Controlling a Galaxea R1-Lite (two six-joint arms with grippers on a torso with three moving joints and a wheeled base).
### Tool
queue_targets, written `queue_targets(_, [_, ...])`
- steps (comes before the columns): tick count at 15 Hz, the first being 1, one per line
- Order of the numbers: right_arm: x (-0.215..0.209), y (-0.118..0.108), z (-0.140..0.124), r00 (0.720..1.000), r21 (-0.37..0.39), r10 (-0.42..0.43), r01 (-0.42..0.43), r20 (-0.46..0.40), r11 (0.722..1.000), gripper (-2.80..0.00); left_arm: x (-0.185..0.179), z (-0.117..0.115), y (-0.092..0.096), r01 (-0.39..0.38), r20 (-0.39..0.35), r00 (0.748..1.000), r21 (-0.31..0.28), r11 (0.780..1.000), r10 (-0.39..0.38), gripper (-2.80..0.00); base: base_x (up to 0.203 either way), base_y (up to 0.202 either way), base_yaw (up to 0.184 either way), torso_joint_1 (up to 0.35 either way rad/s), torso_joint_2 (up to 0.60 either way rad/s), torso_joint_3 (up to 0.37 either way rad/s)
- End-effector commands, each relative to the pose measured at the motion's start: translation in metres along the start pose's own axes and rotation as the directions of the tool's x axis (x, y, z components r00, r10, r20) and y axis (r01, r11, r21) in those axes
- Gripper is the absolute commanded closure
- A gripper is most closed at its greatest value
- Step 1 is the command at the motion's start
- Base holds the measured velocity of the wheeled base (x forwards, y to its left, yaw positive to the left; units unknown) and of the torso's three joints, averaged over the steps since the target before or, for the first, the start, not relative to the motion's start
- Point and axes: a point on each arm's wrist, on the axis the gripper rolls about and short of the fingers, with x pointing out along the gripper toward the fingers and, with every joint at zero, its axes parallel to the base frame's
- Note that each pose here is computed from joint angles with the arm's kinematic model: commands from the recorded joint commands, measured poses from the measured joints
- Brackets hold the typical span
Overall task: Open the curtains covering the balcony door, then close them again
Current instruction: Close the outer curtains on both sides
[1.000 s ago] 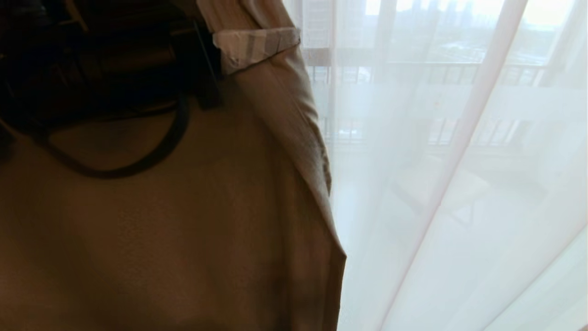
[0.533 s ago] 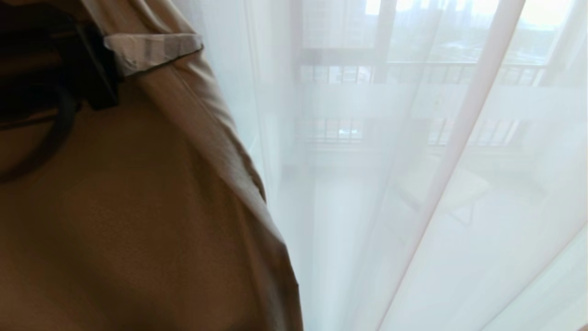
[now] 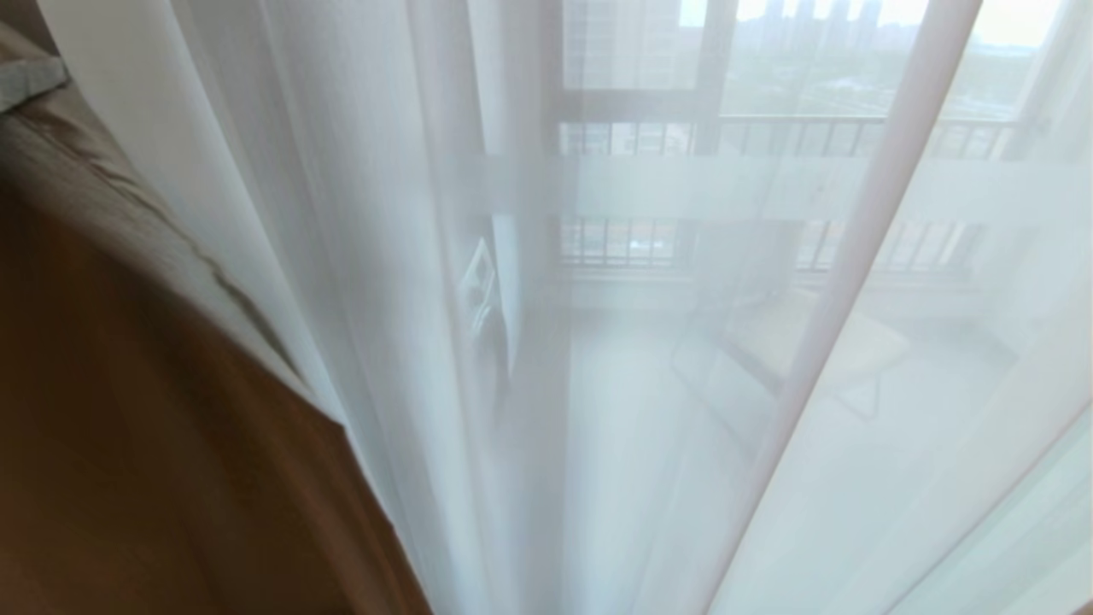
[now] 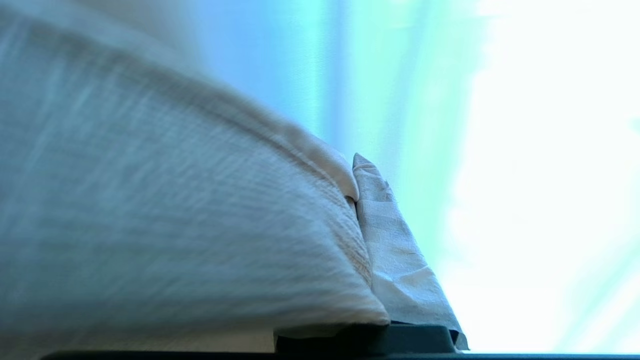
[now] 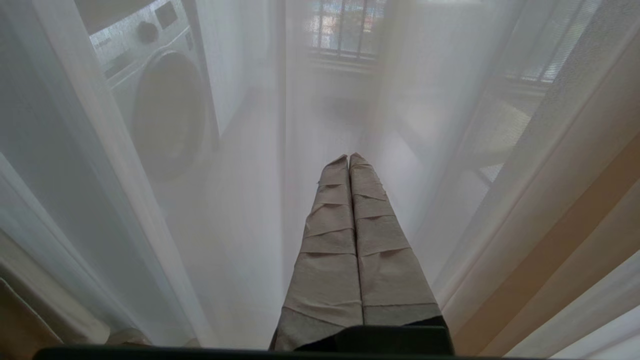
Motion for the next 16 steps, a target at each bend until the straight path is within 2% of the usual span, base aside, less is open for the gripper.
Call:
queue_targets(1, [0.0, 0.0, 0.0, 1.0, -0.001, 0.001, -0.001, 0.0, 1.0, 0.0, -0.027, 0.005, 0.021, -0.214, 0.005, 0.977, 0.047, 0.976, 0.214, 0.0, 0.0, 0.0, 0.0, 0.0, 0.0, 0.0])
queue_targets(3, [0.0, 0.0, 0.0, 1.0, -0.001, 0.0, 0.0, 0.0, 1.0, 0.0, -0.045, 0.005, 0.039, -0.377, -0.005, 0.926, 0.07, 0.924, 0.378, 0.0, 0.0, 0.0, 0.0, 0.0, 0.0, 0.0])
queue_targets(4, [0.0, 0.0, 0.0, 1.0, -0.001, 0.0, 0.0, 0.0, 1.0, 0.0, -0.053, 0.004, 0.049, -0.455, -0.01, 0.889, 0.077, 0.887, 0.457, 0.0, 0.0, 0.0, 0.0, 0.0, 0.0, 0.0])
queue_targets(6, [0.0, 0.0, 0.0, 1.0, -0.001, 0.001, -0.001, 0.0, 1.0, 0.0, -0.065, 0.002, 0.07, -0.61, -0.019, 0.789, 0.083, 0.788, 0.613, 0.0, 0.0, 0.0, 0.0, 0.0, 0.0, 0.0])
queue_targets(8, [0.0, 0.0, 0.0, 1.0, -0.001, 0.001, -0.001, 0.0, 1.0, 0.0, -0.076, -0.006, 0.094, -0.736, -0.042, 0.671, 0.081, 0.672, 0.74, 0.0, 0.0, 0.0, 0.0, 0.0, 0.0, 0.0])
queue_targets(11, [0.0, 0.0, 0.0, 1.0, -0.001, 0.0, 0.0, 0.001, 1.0, 0.0, -0.081, -0.019, 0.131, -0.817, -0.088, 0.567, 0.069, 0.573, 0.819, 0.0, 0.0, 0.0, 0.0, 0.0, 0.0, 0.0])
queue_targets(16, [0.0, 0.0, 0.0, 1.0, -0.001, 0.0, 0.0, 0.0, 1.0, 0.0, -0.08, -0.046, 0.196, -0.91, -0.16, 0.396, 0.066, 0.41, 0.904, 0.0, 0.0, 0.0, 0.0, 0.0, 0.0, 0.0])
